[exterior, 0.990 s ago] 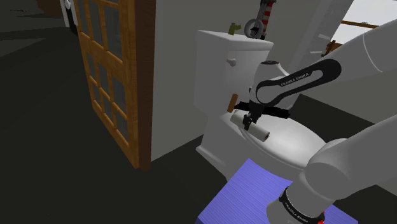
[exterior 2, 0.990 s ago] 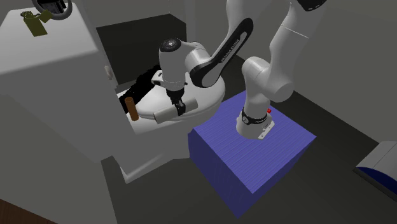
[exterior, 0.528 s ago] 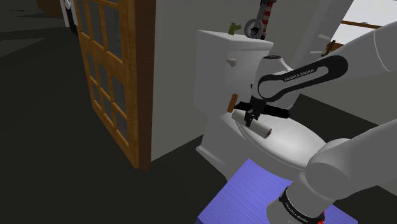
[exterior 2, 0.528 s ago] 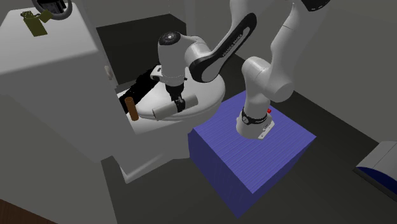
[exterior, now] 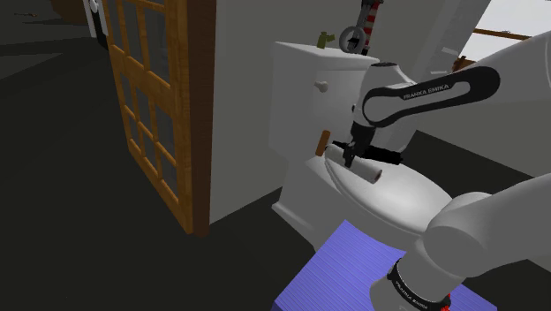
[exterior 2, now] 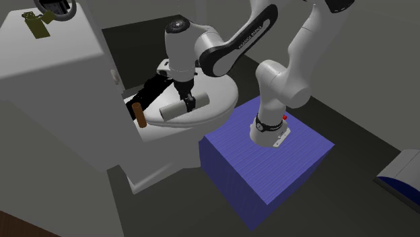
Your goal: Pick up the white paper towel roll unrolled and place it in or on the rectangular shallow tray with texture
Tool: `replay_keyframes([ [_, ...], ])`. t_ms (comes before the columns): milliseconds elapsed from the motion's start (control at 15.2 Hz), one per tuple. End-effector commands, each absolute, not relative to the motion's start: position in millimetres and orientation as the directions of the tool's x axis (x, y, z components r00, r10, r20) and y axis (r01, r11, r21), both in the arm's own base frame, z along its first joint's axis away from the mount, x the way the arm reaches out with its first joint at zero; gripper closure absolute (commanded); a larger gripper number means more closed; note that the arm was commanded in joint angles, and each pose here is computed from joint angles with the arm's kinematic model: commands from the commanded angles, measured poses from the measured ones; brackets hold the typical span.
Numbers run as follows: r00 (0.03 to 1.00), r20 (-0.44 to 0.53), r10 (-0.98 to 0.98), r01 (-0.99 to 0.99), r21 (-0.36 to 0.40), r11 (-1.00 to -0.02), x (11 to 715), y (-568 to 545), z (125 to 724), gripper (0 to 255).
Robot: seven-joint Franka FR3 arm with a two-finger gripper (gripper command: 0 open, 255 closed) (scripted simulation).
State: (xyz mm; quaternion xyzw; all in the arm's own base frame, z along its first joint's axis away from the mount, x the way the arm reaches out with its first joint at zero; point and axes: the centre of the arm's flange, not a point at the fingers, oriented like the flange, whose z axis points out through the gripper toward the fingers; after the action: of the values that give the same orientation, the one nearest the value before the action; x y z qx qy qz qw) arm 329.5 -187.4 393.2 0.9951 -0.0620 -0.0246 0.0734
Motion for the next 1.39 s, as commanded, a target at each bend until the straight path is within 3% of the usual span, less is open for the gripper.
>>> replay_keyframes([
  [0,0.991,-0.040,-0.127,-0.120,0.149,-0.982,329.7,-187.4,404.4,255],
  [660,0.991,-0.040,-0.127,-0.120,0.149,-0.982,329.7,-187.4,454.5,255],
  [1320,0.991,-0.040,-0.127,-0.120,0.149,-0.982,361.2,-315.5,458.1,255],
])
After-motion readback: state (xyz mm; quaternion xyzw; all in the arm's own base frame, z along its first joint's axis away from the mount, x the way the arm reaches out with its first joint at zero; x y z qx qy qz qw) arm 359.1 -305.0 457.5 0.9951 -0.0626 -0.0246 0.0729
